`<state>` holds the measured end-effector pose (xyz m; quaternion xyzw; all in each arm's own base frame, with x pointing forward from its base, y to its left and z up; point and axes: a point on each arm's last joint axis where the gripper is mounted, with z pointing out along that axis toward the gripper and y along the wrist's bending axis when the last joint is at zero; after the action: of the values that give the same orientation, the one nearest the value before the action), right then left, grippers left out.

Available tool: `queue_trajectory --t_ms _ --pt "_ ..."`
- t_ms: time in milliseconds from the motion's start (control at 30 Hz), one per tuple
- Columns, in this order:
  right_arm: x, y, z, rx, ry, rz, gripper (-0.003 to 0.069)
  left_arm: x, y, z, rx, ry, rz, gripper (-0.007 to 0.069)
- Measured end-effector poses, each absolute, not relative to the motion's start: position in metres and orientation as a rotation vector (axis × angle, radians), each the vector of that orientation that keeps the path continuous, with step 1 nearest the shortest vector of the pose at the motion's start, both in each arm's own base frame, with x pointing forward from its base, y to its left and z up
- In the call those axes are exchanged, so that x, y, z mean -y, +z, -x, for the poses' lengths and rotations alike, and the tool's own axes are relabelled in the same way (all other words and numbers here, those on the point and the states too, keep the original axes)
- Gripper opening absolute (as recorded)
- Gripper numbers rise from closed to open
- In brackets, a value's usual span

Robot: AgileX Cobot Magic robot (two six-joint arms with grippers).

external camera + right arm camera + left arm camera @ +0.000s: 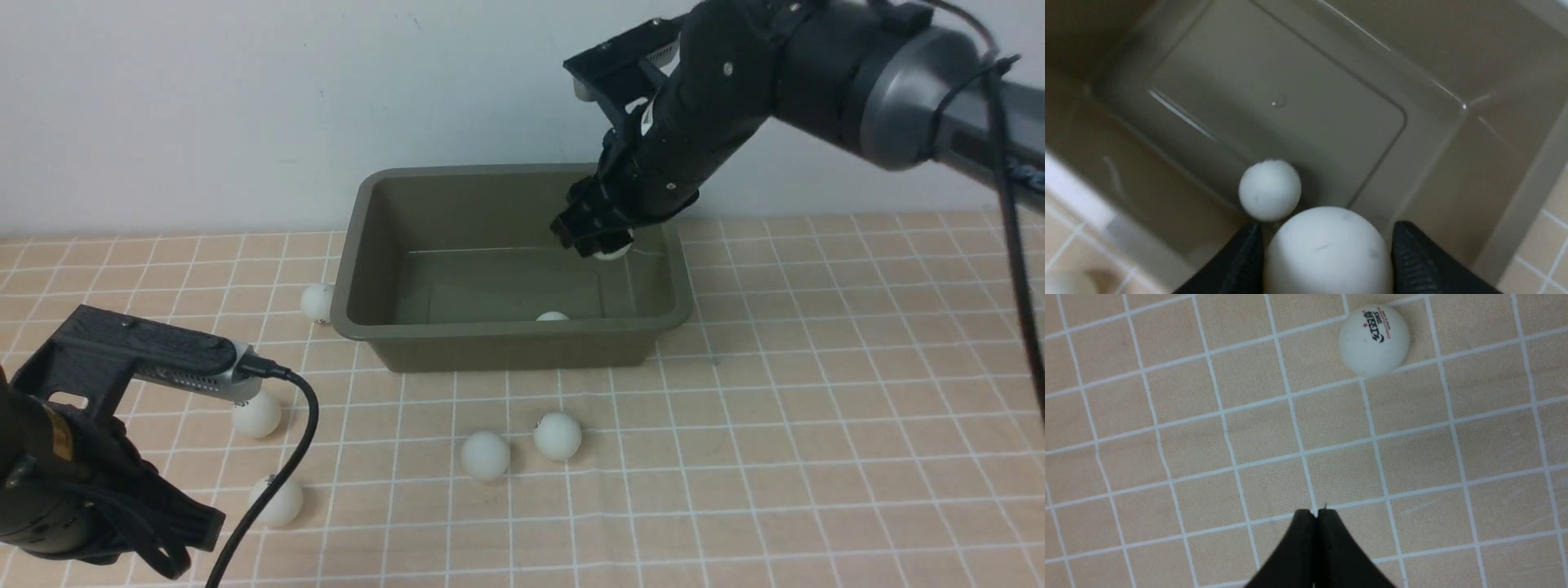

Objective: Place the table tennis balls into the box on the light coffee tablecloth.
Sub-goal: 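Release the ping pong ball into the bin and lift the gripper away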

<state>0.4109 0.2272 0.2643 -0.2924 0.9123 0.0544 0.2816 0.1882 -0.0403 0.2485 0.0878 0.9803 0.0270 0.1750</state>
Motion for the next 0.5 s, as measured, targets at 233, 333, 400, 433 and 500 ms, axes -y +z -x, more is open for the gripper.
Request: queue_trajectory --t_ms 233,333,400,433,500 --pt "-0.234 0.220 -0.424 -2.494 0.126 0.804 0.0373 0.040 0.248 -0.188 -2.778 0.077 -0.249 -0.0069" --pt "-0.235 0.216 -0.426 -2.493 0.126 0.804 0.0404 0.040 0.248 -0.188 -2.778 0.077 -0.249 -0.0069" --pt "-0.235 0.216 -0.426 -2.484 0.125 0.803 0.0425 0.040 0.248 -0.188 -2.778 0.077 -0.249 -0.0069" --pt "-0.235 0.217 -0.427 -2.477 0.118 0.806 0.0437 0.040 0.248 -0.188 -2.778 0.077 -0.249 -0.0069" --pt "-0.235 0.217 -0.427 -2.475 0.118 0.805 0.0449 0.040 0.248 -0.188 -2.778 0.077 -0.249 -0.0069"
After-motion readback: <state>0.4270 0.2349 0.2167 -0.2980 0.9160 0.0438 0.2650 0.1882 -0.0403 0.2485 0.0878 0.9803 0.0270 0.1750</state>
